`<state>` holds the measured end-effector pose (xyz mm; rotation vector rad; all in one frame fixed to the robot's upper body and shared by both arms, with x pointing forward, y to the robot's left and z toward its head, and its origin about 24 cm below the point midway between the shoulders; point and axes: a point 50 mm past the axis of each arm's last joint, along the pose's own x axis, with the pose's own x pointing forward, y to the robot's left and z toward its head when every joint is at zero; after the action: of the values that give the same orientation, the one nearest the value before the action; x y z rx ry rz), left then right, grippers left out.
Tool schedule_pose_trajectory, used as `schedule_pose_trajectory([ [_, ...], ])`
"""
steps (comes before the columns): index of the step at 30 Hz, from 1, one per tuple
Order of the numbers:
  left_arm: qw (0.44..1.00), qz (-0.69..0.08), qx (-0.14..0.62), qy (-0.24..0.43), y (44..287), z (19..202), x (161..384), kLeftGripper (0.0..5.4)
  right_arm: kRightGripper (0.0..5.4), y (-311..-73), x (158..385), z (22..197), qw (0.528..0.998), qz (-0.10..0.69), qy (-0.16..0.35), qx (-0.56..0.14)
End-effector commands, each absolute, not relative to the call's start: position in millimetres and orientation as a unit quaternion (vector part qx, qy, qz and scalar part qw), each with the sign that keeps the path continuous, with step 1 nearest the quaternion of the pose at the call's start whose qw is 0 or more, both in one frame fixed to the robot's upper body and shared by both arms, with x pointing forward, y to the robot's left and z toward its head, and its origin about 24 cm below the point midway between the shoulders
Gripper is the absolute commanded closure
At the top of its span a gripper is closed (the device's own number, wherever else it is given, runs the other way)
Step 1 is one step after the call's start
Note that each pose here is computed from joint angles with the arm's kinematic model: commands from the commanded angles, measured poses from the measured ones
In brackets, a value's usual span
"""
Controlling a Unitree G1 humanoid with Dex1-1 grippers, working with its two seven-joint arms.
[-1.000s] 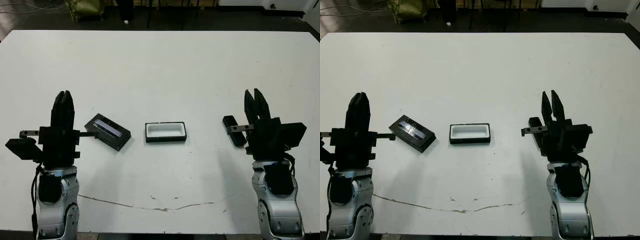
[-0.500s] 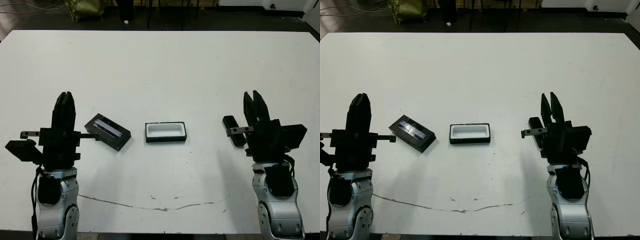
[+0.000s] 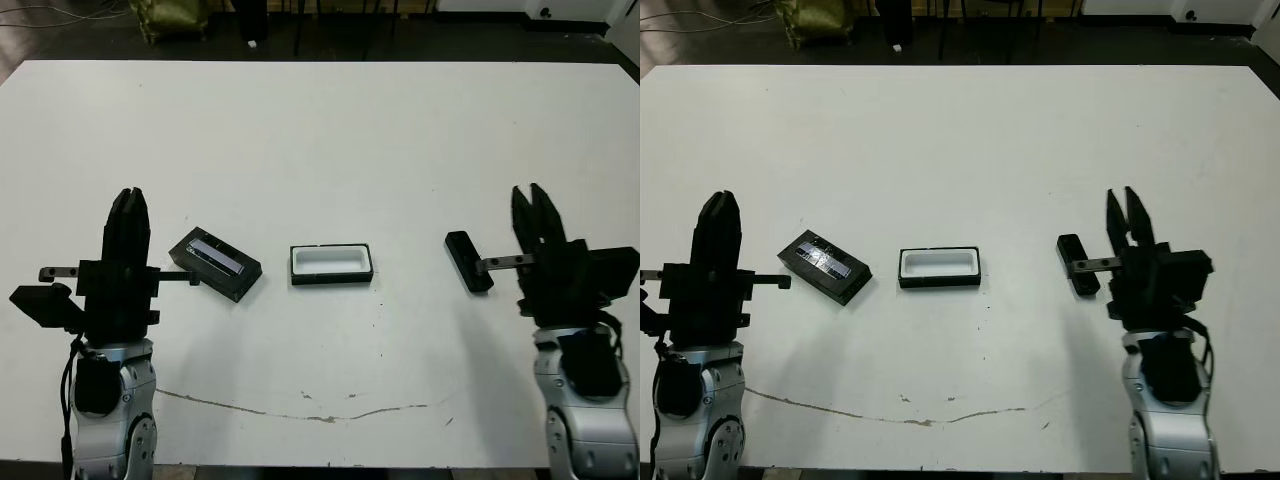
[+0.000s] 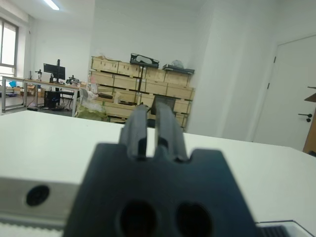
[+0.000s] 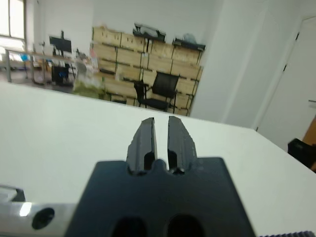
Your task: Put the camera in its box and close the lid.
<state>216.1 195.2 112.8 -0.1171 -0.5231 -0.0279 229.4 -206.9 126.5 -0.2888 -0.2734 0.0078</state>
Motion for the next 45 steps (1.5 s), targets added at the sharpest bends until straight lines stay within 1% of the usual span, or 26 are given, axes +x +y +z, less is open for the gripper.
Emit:
schedule_pose_trajectory([
  [1,0.968,-0.008,-0.054,-0.245,197.3,107.1,214.1,5.37,5.40,-212.5,225.0,121.2,0.982,0.005,-0.088,-0.170],
  [4,0.969,-0.008,-0.055,-0.242,197.1,107.4,212.7,5.37,5.40,-211.1,223.3,121.1,0.980,0.010,-0.066,-0.187],
  [7,0.969,-0.011,-0.058,-0.240,197.9,107.2,212.8,5.40,5.04,-209.3,222.5,120.2,0.979,0.016,-0.045,-0.200],
  [17,0.971,-0.008,-0.060,-0.230,197.8,107.0,211.5,5.40,2.84,-206.0,219.9,111.5,0.982,0.043,0.030,-0.183],
  [24,0.971,-0.011,-0.062,-0.229,197.6,106.3,211.4,5.40,1.32,-205.5,219.3,107.9,0.984,0.061,0.051,-0.160],
  [29,0.971,-0.011,-0.058,-0.230,197.7,106.2,211.3,5.40,0.16,-203.4,219.1,108.4,0.982,0.064,0.058,-0.168],
  [30,0.971,-0.010,-0.058,-0.230,197.7,106.2,211.4,5.40,0.01,-203.3,219.2,108.0,0.982,0.065,0.060,-0.170],
  [38,0.971,-0.012,-0.060,-0.231,196.9,105.7,211.7,5.40,0.01,-201.5,219.1,105.0,0.975,0.066,0.083,-0.194],
  [45,0.972,-0.008,-0.061,-0.228,195.9,105.4,210.5,5.40,0.01,-198.4,219.3,95.4,0.973,0.076,0.099,-0.193],
])
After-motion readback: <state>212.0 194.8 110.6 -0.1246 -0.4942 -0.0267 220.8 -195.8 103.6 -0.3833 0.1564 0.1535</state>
